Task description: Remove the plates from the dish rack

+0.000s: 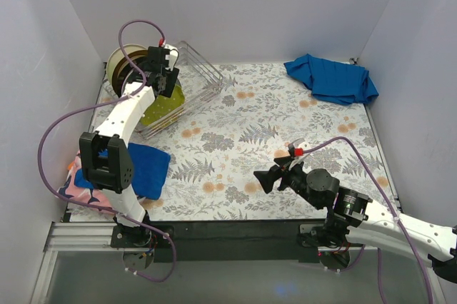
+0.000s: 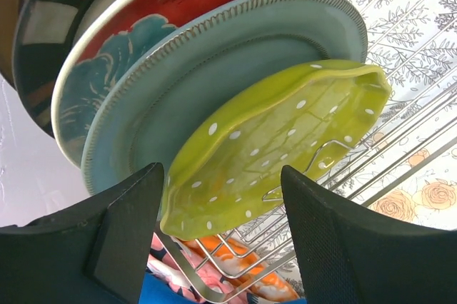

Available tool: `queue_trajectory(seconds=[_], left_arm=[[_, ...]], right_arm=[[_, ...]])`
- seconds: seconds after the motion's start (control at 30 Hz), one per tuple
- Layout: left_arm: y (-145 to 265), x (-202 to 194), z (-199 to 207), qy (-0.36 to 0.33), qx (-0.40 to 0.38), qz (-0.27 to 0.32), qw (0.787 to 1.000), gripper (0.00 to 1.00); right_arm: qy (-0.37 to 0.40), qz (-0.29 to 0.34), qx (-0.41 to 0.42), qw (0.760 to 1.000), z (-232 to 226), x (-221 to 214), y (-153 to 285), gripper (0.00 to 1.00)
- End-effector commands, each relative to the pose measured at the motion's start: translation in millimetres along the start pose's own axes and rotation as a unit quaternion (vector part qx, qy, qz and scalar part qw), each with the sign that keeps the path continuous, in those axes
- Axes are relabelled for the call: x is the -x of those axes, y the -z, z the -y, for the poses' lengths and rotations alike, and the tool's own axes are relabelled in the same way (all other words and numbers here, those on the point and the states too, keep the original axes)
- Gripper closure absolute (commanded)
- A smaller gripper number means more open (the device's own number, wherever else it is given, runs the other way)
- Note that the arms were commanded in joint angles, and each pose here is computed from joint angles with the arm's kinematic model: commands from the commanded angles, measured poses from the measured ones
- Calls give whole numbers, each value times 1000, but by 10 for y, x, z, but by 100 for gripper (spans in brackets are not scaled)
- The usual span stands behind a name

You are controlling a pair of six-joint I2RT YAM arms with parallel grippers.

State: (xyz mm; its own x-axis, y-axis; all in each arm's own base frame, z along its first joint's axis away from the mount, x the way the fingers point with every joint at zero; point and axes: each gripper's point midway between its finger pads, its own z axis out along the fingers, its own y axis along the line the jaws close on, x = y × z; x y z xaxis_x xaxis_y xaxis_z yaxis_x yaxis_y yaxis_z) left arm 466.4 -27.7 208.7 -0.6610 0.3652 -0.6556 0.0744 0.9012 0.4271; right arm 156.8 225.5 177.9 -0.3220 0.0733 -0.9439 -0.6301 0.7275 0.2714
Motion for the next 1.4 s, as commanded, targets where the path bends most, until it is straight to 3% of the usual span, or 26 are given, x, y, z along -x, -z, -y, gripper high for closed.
queue_trajectory(seconds=[0.0, 0.5, 1.37], left_arm=[[44, 202, -141, 17, -9, 19, 1000, 35], [-176, -44, 62, 25, -45, -23, 998, 36], [172, -120, 433, 58, -157, -46, 985, 53]], right_arm=[[-9, 39, -7, 999, -3, 198, -6, 7], [-3, 23, 13, 1000, -88, 151, -35, 8], [-5, 17, 14, 1000, -96, 95, -68, 11]])
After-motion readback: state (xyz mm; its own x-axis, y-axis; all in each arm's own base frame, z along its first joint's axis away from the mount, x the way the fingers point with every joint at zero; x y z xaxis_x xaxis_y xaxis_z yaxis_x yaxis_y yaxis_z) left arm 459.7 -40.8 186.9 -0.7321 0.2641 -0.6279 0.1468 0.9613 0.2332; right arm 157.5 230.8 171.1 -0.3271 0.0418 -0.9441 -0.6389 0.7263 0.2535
